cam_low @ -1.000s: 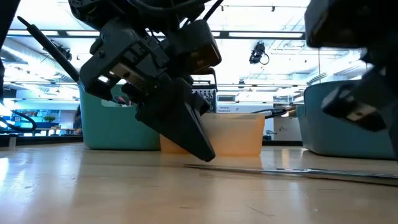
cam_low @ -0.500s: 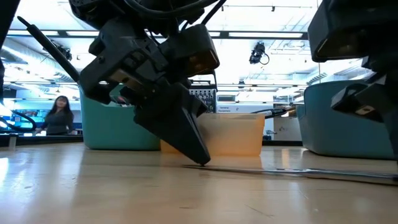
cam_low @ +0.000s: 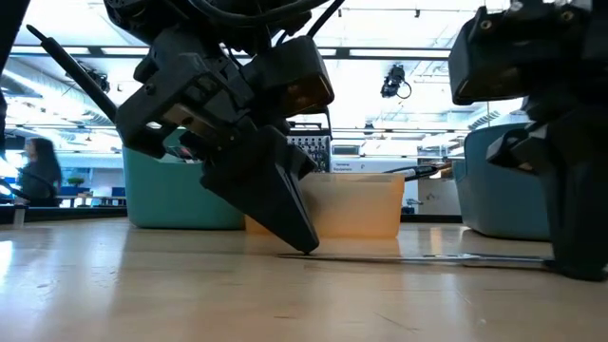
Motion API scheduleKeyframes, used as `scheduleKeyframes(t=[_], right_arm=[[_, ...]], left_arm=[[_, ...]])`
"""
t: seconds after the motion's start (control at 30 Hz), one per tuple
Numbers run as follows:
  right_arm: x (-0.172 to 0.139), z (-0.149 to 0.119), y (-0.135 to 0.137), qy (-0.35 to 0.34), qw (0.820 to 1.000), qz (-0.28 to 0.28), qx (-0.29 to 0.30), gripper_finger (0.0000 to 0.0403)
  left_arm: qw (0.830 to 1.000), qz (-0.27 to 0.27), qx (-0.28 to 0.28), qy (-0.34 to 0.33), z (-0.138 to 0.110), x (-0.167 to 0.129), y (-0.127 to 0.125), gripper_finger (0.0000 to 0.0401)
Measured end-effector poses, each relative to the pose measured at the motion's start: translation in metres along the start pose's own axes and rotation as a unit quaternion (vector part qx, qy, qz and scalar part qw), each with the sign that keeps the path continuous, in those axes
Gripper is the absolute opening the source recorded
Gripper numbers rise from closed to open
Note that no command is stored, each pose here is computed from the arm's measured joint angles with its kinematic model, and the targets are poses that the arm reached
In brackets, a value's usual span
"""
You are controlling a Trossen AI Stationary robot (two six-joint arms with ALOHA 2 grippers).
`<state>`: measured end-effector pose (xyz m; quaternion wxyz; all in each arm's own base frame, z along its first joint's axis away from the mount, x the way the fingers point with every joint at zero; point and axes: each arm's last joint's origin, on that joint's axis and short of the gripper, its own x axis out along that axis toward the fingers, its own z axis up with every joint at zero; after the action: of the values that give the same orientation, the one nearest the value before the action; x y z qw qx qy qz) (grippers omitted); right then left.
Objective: Pick & Place Kitchen Items
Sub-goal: Put the silver table knife into the blue bin
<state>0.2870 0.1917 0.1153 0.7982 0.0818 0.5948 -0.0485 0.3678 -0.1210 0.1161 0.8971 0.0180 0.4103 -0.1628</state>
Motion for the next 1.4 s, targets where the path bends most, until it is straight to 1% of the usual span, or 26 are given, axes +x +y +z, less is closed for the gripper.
scheduleKeyframes(t=[0.27, 0.4, 0.53, 0.6, 0.67, 0.73, 0.8, 0.87, 0.93, 0.97, 1.1, 1.2, 1.3, 1.4], right_arm=[[0.002, 0.007, -0.012, 0.001, 1.0, -0.025, -0.002, 0.0013], [0.0, 0.009, -0.014, -0.002, 1.0, -0.023, -0.015, 0.0013], [-0.015, 0.011, -0.013, -0.028, 0.999, -0.007, -0.031, 0.0013], [-0.023, 0.013, -0.013, -0.033, 0.999, -0.01, -0.042, 0.0013], [-0.035, 0.022, -0.007, -0.052, 0.997, -0.005, -0.05, 0.0014], [-0.045, 0.029, -0.004, -0.046, 0.996, -0.012, -0.07, 0.002], [-0.053, 0.037, -0.004, -0.044, 0.995, -0.019, -0.083, 0.0033], [-0.063, 0.046, -0.005, -0.043, 0.994, -0.027, -0.093, 0.0056], [-0.07, 0.049, -0.011, -0.019, 0.992, -0.047, -0.112, 0.0084], [-0.07, 0.051, -0.015, -0.01, 0.992, -0.053, -0.118, 0.0101], [-0.065, 0.054, -0.028, 0.018, 0.989, -0.042, -0.143, 0.0167], [-0.059, 0.056, -0.033, 0.026, 0.989, -0.039, -0.139, 0.0203], [-0.056, 0.058, -0.03, 0.021, 0.988, -0.026, -0.152, 0.0216], [-0.051, 0.057, -0.024, 0.019, 0.985, -0.015, -0.17, 0.0214]], left_arm=[[1.0, 0.0, 0.0, 0.0, 0.0, 0.0, 0.0, 0.0009], [1.0, 0.0, 0.004, -0.001, 0.0, 0.0, 0.0, 0.0009], [1.0, -0.004, 0.022, -0.001, 0.0, 0.0, -0.006, 0.0009], [1.0, -0.008, 0.03, -0.001, 0.0, 0.0, -0.01, 0.0009], [0.999, -0.011, 0.034, -0.002, 0.0, 0.0, -0.014, 0.0009], [0.999, -0.014, 0.039, -0.002, 0.0, 0.0, -0.016, 0.0009], [0.999, -0.014, 0.042, -0.002, 0.0, 0.001, -0.018, 0.0009], [0.999, -0.014, 0.042, -0.002, 0.0, 0.001, -0.018, 0.0009], [0.999, -0.014, 0.041, -0.002, 0.0, 0.001, -0.018, 0.0009], [0.999, -0.014, 0.041, -0.002, 0.0, 0.001, -0.018, 0.0009], [0.999, -0.014, 0.04, -0.002, 0.0, 0.001, -0.018, 0.0009], [0.999, -0.013, 0.04, -0.001, -0.001, 0.001, -0.018, 0.0009], [0.999, -0.013, 0.04, 0.0, -0.001, 0.001, -0.017, 0.0009], [0.999, -0.012, 0.042, 0.0, -0.001, 0.001, -0.017, 0.0009]])
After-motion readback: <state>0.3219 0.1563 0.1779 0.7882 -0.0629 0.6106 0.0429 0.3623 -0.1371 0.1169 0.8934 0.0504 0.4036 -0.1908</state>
